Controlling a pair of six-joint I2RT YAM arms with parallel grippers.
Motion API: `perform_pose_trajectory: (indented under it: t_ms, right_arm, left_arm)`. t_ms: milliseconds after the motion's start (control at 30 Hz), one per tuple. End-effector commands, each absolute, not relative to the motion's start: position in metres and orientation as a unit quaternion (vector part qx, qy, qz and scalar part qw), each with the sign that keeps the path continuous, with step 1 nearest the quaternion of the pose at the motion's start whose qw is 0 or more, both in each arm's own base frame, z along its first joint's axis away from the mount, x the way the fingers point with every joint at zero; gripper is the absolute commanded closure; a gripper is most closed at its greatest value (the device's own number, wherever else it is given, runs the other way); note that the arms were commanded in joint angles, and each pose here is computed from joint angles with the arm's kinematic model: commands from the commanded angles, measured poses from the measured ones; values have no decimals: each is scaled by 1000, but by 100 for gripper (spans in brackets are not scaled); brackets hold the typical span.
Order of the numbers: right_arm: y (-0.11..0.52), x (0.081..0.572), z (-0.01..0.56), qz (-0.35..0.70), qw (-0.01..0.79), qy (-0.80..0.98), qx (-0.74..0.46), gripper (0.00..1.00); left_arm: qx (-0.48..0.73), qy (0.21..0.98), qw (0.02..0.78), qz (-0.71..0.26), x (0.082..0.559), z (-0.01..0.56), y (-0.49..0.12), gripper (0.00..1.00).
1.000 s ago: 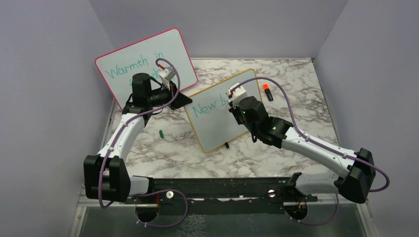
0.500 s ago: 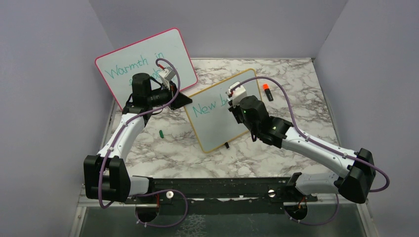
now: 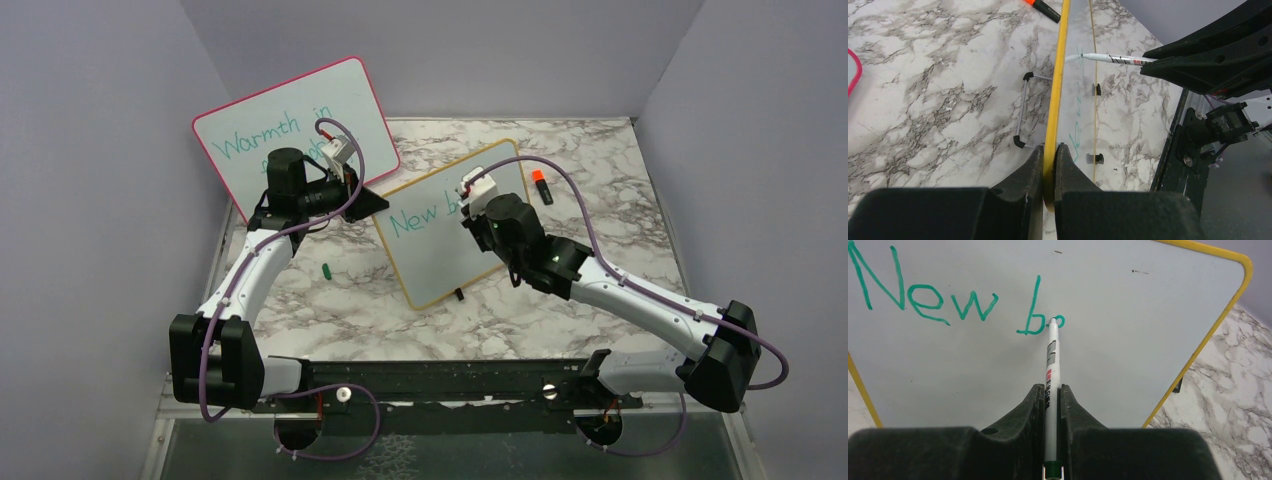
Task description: Write a sentence on the whiteboard
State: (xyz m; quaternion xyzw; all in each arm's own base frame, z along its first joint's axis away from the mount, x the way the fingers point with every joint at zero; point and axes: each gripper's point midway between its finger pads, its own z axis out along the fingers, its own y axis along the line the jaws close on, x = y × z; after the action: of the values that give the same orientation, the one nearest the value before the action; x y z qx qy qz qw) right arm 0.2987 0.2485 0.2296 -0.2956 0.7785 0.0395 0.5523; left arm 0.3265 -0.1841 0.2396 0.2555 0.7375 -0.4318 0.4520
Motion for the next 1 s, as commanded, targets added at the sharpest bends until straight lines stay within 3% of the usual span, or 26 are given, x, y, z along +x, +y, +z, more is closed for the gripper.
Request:
perform_pose_trajectory:
  t_ms: [0,967]
  right_arm:
    - [254,293,222,57,533,784,-313,100]
    - [227,297,210,-7,524,800,-294,100]
  left_arm:
    - [250,771,427,-401,330,206,-181,100]
    - [249,773,427,-399,330,205,-180,100]
